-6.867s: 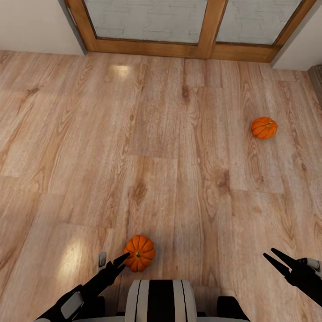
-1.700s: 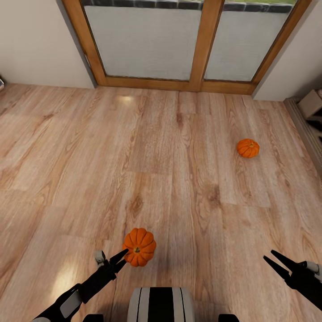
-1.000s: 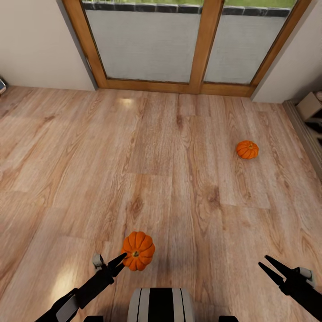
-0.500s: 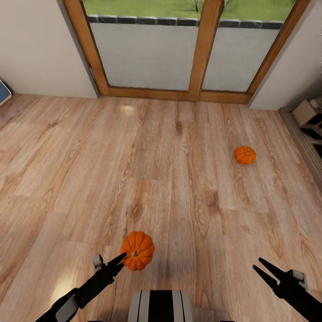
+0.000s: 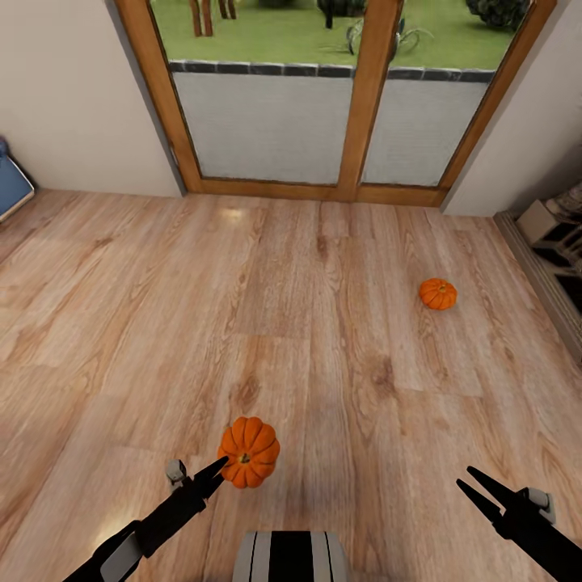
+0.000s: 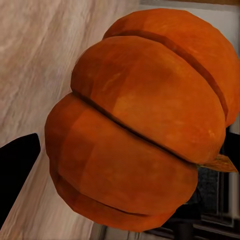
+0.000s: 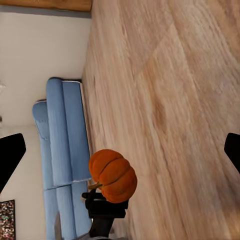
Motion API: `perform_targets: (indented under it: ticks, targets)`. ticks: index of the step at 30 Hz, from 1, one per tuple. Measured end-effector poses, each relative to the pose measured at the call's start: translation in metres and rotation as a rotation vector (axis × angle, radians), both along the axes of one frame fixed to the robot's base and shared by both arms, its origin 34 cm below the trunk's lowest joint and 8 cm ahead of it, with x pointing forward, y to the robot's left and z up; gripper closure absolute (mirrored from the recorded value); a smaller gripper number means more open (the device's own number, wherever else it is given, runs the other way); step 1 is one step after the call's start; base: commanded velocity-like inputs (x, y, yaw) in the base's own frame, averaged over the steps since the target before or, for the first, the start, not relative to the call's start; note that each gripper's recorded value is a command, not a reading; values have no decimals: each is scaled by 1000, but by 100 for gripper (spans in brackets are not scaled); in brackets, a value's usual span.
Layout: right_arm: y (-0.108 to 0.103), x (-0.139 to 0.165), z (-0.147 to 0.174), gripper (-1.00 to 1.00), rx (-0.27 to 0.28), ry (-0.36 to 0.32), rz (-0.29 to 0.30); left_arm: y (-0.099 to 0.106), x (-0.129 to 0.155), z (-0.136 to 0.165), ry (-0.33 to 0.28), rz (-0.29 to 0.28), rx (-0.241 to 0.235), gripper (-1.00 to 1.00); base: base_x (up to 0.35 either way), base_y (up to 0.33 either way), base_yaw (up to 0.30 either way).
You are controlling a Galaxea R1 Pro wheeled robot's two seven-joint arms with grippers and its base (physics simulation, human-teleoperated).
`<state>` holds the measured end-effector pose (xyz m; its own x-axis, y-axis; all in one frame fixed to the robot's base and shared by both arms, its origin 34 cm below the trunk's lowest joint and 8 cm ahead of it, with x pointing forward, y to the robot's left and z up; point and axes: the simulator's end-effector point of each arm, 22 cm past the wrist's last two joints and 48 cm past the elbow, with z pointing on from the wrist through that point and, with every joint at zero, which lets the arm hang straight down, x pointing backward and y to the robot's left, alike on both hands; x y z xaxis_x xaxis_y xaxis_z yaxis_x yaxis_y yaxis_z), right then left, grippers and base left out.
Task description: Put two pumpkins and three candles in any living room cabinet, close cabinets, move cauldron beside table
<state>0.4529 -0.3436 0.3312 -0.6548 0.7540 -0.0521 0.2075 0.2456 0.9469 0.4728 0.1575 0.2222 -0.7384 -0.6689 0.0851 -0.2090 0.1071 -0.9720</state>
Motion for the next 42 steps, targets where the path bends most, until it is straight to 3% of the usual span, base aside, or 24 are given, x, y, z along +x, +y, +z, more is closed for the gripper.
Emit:
perform_targets:
  ticks: [18, 22, 24, 28, 31, 33, 34, 37, 39, 42]
  targets:
    - [2, 10, 27, -100, -2, -68, 5, -5, 41, 54, -185, -14, 25, 100, 0, 0, 0]
    - [1, 12, 33, -100, -10, -83, 3, -17, 49, 82, -223, -56, 59, 100, 0, 0, 0]
    - [0, 13, 36, -100, -13, -93, 1, -25, 55, 98, -220, -91, 110, 100, 0, 0, 0]
    - [-1, 15, 42, -100, -16, -110, -1, -35, 81, 134, -200, -153, 319, 100, 0, 0, 0]
    - [-1, 17, 47, -100, -17, -122, -2, -12, 85, 115, -71, -170, 579, 100, 0, 0, 0]
    - [-1, 17, 50, -100, -17, -130, -1, 7, 88, 104, 7, -158, 696, 100, 0, 0, 0]
    - [-1, 18, 52, -100, -18, -135, -1, 24, 91, 96, 47, -157, 804, 100, 0, 0, 0]
    - [-1, 19, 54, -100, -26, -139, -1, 50, 109, 96, 110, -118, 944, 100, 0, 0, 0]
    - [-3, 18, 49, -100, -55, -119, 1, 64, 123, 104, 136, -79, 1013, 100, 0, 0, 0]
    - [-4, 17, 40, -100, -84, -94, 3, 67, 130, 109, 149, -64, 1034, 100, 0, 0, 0]
